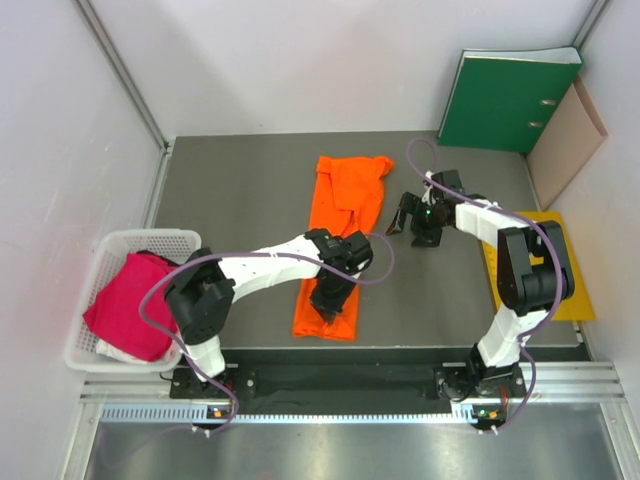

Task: Fold and stack the t-shirts
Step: Rotate the tshirt 90 degrees

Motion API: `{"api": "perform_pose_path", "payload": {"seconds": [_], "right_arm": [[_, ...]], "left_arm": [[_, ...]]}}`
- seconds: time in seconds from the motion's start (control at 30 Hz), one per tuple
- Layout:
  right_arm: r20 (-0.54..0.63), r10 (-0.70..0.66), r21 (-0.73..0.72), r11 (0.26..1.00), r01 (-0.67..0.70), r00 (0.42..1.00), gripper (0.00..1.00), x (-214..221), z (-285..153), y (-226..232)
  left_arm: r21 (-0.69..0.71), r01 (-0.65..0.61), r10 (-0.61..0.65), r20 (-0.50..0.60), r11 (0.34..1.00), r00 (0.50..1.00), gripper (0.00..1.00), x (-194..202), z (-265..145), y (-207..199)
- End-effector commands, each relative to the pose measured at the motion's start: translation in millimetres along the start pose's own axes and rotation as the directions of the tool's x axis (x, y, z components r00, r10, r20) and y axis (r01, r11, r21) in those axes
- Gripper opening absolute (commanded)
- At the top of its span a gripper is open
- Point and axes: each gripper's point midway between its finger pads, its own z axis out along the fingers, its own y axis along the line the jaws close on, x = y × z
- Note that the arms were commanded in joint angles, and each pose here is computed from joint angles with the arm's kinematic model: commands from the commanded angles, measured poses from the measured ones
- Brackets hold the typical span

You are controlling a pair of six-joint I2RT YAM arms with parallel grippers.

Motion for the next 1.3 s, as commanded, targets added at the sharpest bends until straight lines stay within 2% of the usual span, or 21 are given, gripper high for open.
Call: {"api": "perform_pose_path", "payload": {"seconds": [0.0,0.07,0.13,0.3,0.43,0.53,0.57,0.73,0.8,1.03,1.1,1.13,1.2,1.27], "right_arm": [[0.028,-0.031,-0.027,0.999,0.032,0.999,0.86,-1,-7,9],[0.027,-0.032,-0.028,0.999,0.033,0.999,0.86,-1,-7,8],[0.021,-0.038,-0.028,0.999,0.039,0.999,0.86,1,-7,8],[0.025,-0.04,-0.032,0.999,0.041,0.999,0.86,-2,-7,9],[0.029,-0.031,-0.047,0.998,0.032,0.999,0.86,-11,-1,14],[0.034,-0.029,-0.061,0.998,0.031,0.999,0.86,-18,1,21],[0.038,-0.028,-0.066,0.997,0.031,0.999,0.86,-22,0,22],[0.038,-0.035,-0.072,0.997,0.038,0.999,0.86,-24,-1,25],[0.04,-0.037,-0.07,0.997,0.04,0.999,0.86,-24,-2,25],[0.035,-0.044,-0.069,0.997,0.047,0.998,0.86,-23,-2,24],[0.035,-0.046,-0.069,0.996,0.048,0.998,0.86,-23,-2,24],[0.037,-0.046,-0.067,0.997,0.049,0.998,0.86,-24,-2,23],[0.033,-0.045,-0.066,0.997,0.047,0.998,0.86,-23,-2,22],[0.032,-0.045,-0.066,0.997,0.047,0.998,0.86,-22,-2,21]], "left_arm": [[-0.02,0.064,-0.066,-0.084,0.998,0.994,0.3,22,1,9],[-0.043,0.075,-0.079,-0.097,0.996,0.992,0.59,24,2,13],[-0.038,0.075,-0.077,-0.061,0.996,0.995,0.85,17,-3,11],[-0.015,0.069,-0.065,0.176,0.997,0.982,0.93,-26,-43,3],[0.012,0.068,-0.069,0.235,0.998,0.97,0.87,-51,-48,-4],[0.024,0.06,-0.063,0.216,0.998,0.974,0.73,-63,-33,-11],[0.03,0.054,-0.059,0.208,0.998,0.976,0.62,-65,-28,-14],[-0.05,0.054,-0.044,0.175,0.997,0.984,0.43,-83,-2,-7],[-0.099,0.049,-0.032,0.167,0.994,0.985,0.4,-90,8,0],[-0.149,0.058,-0.037,0.144,0.987,0.989,0.41,-97,24,11],[-0.157,0.062,-0.04,0.14,0.986,0.989,0.38,-97,26,15],[-0.159,0.062,-0.04,0.141,0.985,0.989,0.23,-98,27,16],[-0.172,0.07,-0.048,0.131,0.983,0.99,0.0,-97,28,21],[-0.192,0.077,-0.051,0.138,0.978,0.989,0.0,-97,27,28]]}}
